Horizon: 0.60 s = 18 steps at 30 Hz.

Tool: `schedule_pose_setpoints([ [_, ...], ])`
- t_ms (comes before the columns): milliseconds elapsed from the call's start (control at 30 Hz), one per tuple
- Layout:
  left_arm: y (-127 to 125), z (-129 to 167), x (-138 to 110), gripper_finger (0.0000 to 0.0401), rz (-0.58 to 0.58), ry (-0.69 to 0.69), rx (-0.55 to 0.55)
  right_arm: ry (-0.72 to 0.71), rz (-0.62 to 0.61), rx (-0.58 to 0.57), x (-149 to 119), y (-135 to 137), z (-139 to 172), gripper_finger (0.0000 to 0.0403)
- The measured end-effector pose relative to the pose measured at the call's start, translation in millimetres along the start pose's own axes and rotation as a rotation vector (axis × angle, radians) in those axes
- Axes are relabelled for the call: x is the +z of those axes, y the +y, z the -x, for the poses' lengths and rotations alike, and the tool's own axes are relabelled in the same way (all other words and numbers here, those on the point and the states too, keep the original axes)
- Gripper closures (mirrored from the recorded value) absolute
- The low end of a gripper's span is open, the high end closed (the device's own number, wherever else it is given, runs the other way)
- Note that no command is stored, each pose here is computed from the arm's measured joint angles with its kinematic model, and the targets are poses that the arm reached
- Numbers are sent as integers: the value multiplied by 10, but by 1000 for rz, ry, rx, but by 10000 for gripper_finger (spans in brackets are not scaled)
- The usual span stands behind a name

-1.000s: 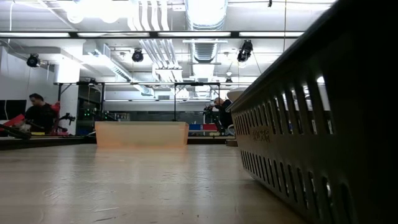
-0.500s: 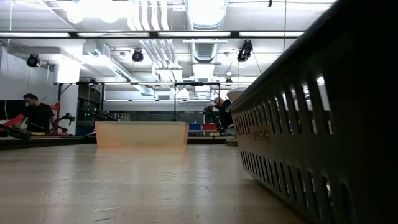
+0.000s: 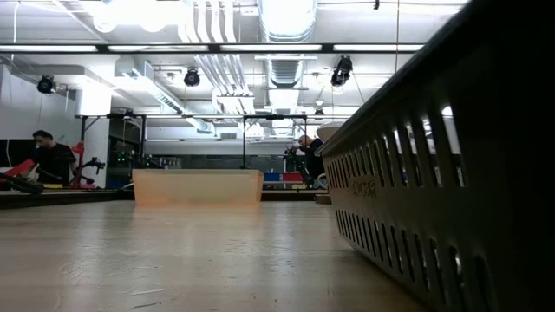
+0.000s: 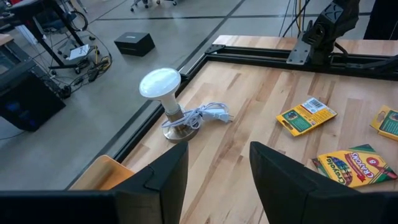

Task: Pick & Place School Supplies
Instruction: Put the green hole puncher into the left black bin

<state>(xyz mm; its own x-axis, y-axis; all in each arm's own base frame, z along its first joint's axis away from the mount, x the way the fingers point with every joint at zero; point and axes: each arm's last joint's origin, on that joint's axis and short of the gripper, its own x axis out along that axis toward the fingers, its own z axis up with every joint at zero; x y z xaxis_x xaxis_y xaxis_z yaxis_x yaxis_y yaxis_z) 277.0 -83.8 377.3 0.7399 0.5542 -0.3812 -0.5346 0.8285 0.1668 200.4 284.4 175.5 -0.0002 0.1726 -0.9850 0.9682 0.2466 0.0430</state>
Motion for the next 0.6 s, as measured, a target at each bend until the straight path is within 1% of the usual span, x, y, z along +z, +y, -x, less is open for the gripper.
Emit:
schedule_pose_setpoints([
  [133,-1,-1,-1,224,0,0,0,0,-10,0,0,1,0,181],
  [300,1,-2,0,224,0,0,1,-2,-71,-14,4,-11,0,181],
  [400,3,-6,1,224,0,1,3,21,-108,-55,5,-31,-2,181],
  [533,4,-6,1,224,1,1,3,33,-120,-120,20,-72,-7,181],
  [600,4,-6,1,224,1,1,3,30,-121,-134,30,-86,-15,181],
])
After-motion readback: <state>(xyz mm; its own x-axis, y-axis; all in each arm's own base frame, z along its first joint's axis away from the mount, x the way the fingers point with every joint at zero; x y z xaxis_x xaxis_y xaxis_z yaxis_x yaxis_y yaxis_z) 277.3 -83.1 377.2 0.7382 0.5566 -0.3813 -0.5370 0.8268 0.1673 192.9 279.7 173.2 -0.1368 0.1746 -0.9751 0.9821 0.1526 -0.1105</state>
